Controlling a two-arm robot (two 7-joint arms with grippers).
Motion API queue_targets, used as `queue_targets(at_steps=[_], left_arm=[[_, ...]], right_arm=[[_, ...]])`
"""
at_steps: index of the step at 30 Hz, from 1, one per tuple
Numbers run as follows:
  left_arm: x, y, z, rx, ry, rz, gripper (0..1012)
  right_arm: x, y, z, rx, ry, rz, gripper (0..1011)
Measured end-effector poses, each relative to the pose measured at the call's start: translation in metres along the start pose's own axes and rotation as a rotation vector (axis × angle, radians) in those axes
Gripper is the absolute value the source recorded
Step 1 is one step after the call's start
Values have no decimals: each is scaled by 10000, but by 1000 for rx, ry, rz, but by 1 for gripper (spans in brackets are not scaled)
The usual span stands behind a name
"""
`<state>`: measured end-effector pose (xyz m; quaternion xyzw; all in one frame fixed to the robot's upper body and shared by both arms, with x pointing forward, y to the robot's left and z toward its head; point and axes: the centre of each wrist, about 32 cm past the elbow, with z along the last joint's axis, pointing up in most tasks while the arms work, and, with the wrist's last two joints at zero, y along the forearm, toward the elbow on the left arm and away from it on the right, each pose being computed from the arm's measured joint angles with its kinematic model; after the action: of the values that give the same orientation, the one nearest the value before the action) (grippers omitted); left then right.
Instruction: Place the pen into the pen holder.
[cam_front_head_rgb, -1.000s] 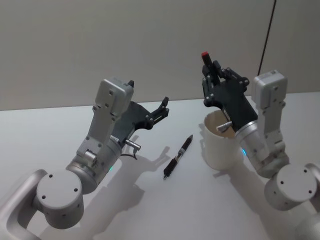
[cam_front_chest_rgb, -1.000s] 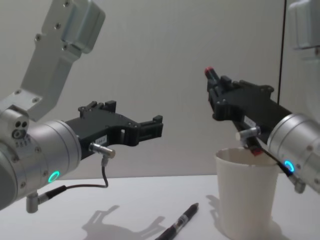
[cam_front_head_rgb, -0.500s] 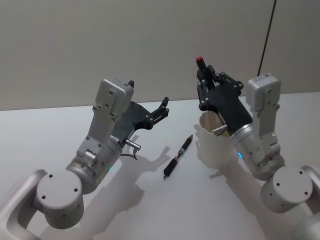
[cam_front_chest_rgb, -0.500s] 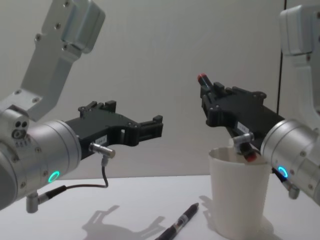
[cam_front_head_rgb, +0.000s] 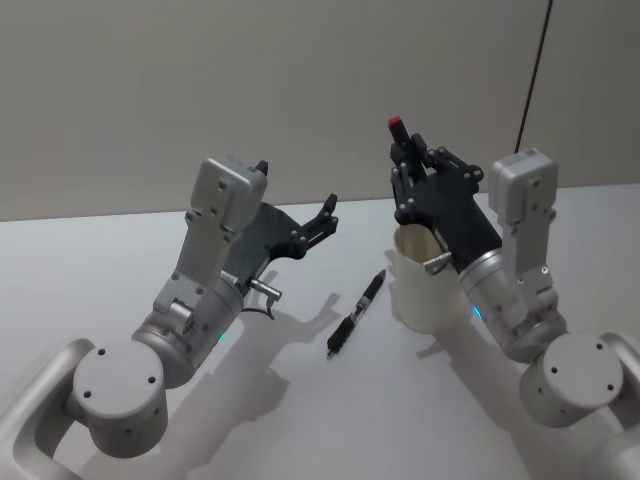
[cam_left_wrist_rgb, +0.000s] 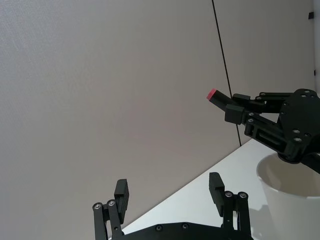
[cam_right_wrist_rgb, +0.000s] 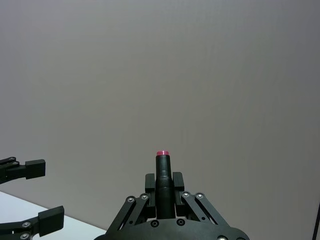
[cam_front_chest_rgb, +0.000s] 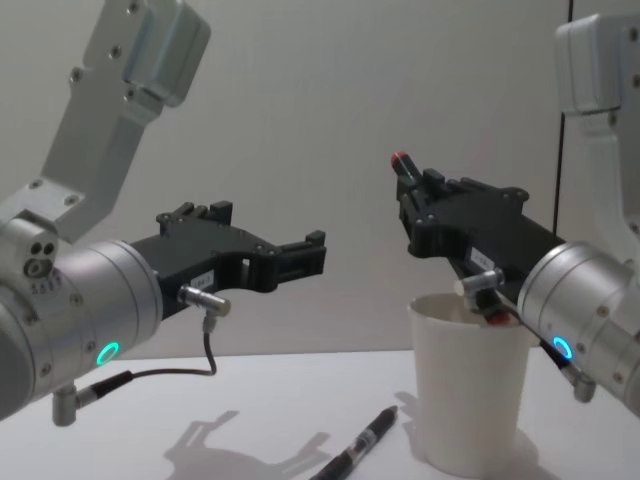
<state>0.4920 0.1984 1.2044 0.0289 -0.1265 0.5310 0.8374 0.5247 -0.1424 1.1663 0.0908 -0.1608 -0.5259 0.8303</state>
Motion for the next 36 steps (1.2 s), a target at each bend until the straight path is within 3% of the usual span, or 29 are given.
queue_targets(at_steps=[14, 28, 31, 36], left_arm=[[0, 0, 0, 0, 0, 0, 1001], [0, 0, 0, 0, 0, 0, 1001], [0, 0, 0, 0, 0, 0, 1001], [0, 0, 0, 0, 0, 0, 1001]], right_arm=[[-8, -2, -2, -2, 3, 2, 203], [-9, -1, -2, -2, 3, 2, 581], [-9, -1, -2, -2, 3, 2, 724], [-8, -1, -2, -2, 3, 2, 858]])
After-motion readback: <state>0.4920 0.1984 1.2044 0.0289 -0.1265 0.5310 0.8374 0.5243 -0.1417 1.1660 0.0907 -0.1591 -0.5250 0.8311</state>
